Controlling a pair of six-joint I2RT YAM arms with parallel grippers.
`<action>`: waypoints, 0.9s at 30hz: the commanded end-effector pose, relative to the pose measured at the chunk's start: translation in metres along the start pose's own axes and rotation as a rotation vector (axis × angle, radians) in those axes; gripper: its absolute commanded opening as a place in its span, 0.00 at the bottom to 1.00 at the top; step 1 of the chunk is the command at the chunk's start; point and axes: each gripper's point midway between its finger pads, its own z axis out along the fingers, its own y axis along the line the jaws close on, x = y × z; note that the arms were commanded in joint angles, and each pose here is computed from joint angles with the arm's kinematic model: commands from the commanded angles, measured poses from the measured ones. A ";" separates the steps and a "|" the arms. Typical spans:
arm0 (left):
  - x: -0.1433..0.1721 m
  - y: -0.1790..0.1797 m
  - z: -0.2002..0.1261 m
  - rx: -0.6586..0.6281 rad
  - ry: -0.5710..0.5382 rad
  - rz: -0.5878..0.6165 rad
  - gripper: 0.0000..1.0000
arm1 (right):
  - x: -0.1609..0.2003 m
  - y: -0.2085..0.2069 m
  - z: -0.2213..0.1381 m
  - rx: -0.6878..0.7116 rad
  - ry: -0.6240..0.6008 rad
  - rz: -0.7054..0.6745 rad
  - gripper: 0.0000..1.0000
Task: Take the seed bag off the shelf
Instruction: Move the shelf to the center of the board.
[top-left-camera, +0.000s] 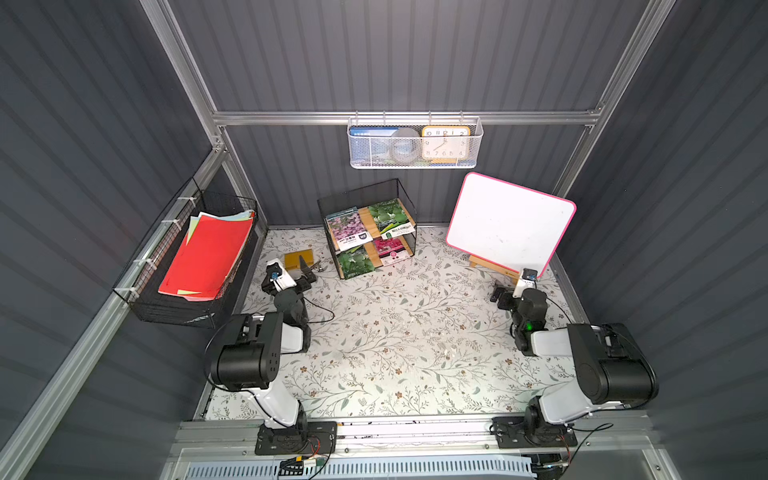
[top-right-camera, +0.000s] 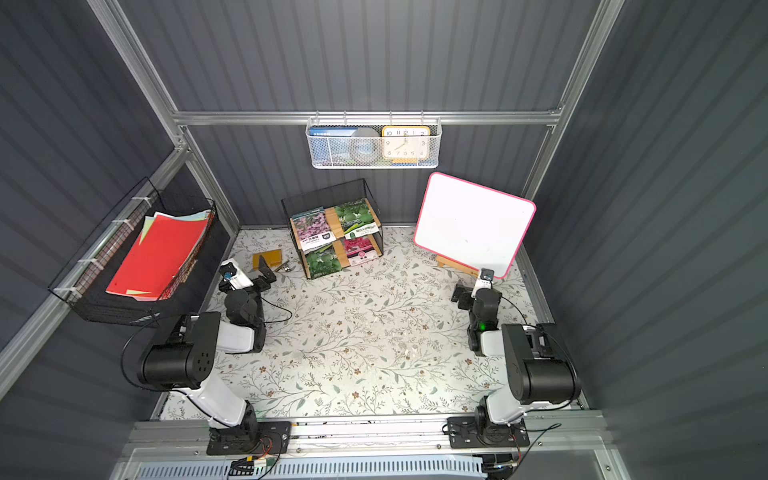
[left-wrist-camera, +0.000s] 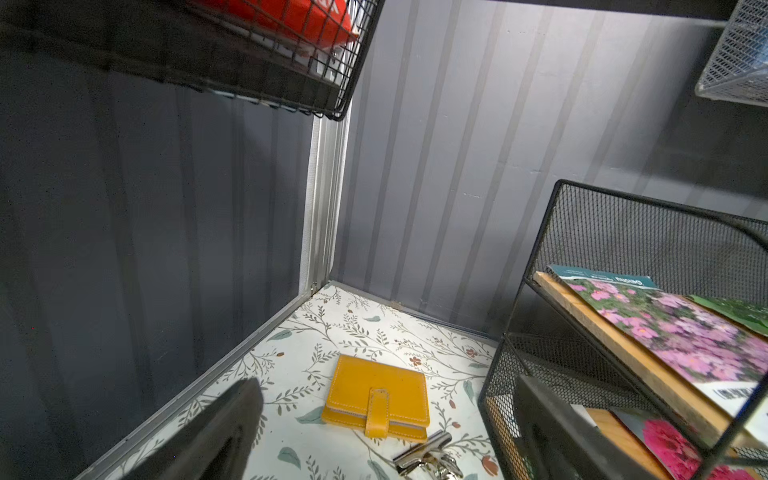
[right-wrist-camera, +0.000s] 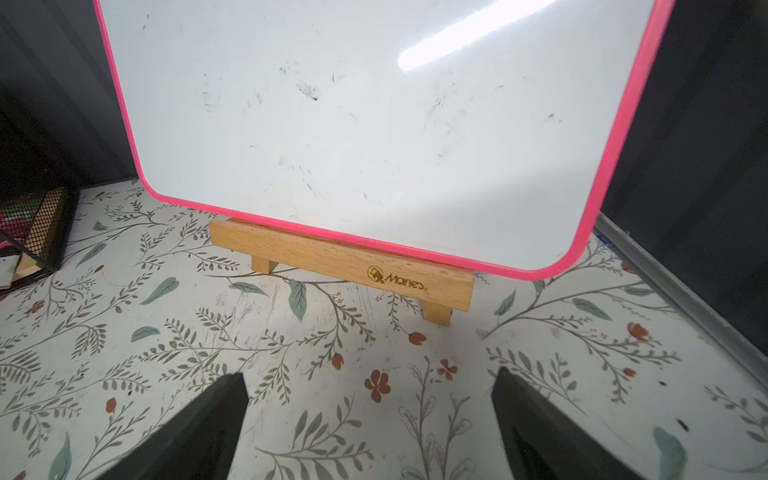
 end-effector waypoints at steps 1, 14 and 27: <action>-0.009 -0.001 0.002 0.002 -0.024 -0.013 1.00 | 0.001 0.000 0.000 0.003 -0.003 0.001 0.99; -0.010 -0.001 0.003 0.005 -0.024 -0.013 1.00 | 0.001 0.000 0.001 0.003 -0.002 0.000 0.99; -0.080 -0.004 0.017 -0.092 -0.003 -0.077 1.00 | -0.032 0.023 -0.030 -0.094 0.138 0.026 0.94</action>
